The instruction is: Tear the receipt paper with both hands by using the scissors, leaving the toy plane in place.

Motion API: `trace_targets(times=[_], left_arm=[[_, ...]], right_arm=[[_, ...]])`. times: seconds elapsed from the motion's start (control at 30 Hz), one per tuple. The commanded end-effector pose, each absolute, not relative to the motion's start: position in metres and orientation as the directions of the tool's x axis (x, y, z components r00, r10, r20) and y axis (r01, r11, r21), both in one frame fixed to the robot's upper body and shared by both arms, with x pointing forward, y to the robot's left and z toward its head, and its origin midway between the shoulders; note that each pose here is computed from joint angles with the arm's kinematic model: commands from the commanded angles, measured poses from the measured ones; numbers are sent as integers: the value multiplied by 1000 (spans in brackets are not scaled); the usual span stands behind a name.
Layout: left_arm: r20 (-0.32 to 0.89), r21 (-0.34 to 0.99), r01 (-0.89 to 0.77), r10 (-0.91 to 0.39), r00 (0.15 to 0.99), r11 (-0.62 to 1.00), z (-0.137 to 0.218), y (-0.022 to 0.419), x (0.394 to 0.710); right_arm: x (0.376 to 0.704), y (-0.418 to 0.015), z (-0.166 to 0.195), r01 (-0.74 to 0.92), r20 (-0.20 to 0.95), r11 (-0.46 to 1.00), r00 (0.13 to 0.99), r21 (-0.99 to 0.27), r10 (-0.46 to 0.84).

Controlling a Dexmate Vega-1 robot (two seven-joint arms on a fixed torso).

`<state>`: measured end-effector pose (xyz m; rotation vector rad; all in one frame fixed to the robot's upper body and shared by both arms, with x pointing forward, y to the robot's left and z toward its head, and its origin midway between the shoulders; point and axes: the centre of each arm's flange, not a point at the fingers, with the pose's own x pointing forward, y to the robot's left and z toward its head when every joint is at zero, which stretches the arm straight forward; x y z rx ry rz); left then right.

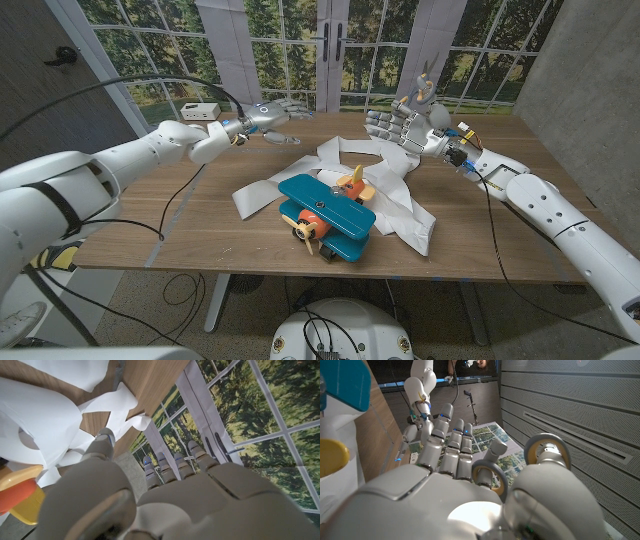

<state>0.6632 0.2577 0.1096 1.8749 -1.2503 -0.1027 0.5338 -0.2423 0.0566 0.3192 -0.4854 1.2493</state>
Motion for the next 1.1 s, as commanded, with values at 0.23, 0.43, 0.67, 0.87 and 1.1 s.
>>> trace_targets(times=[0.23, 0.43, 0.67, 0.87, 1.1], left_arm=[[264, 671, -697, -796, 545, -254, 103, 253, 674], [247, 670, -697, -809, 534, -255, 101, 247, 677], [196, 638, -707, -824, 532, -305, 96, 235, 680], [202, 638, -714, -832, 517, -289, 89, 237, 686], [195, 637, -713, -833, 518, -294, 84, 235, 689]], right_arm=[[537, -236, 54, -959, 508, 284, 239, -11, 827], [537, -234, 54, -959, 507, 284, 240, -10, 828], [539, -230, 57, -960, 502, 280, 236, -12, 832], [539, -228, 57, -959, 500, 282, 239, -12, 833], [539, -226, 57, -961, 500, 275, 236, -4, 833]])
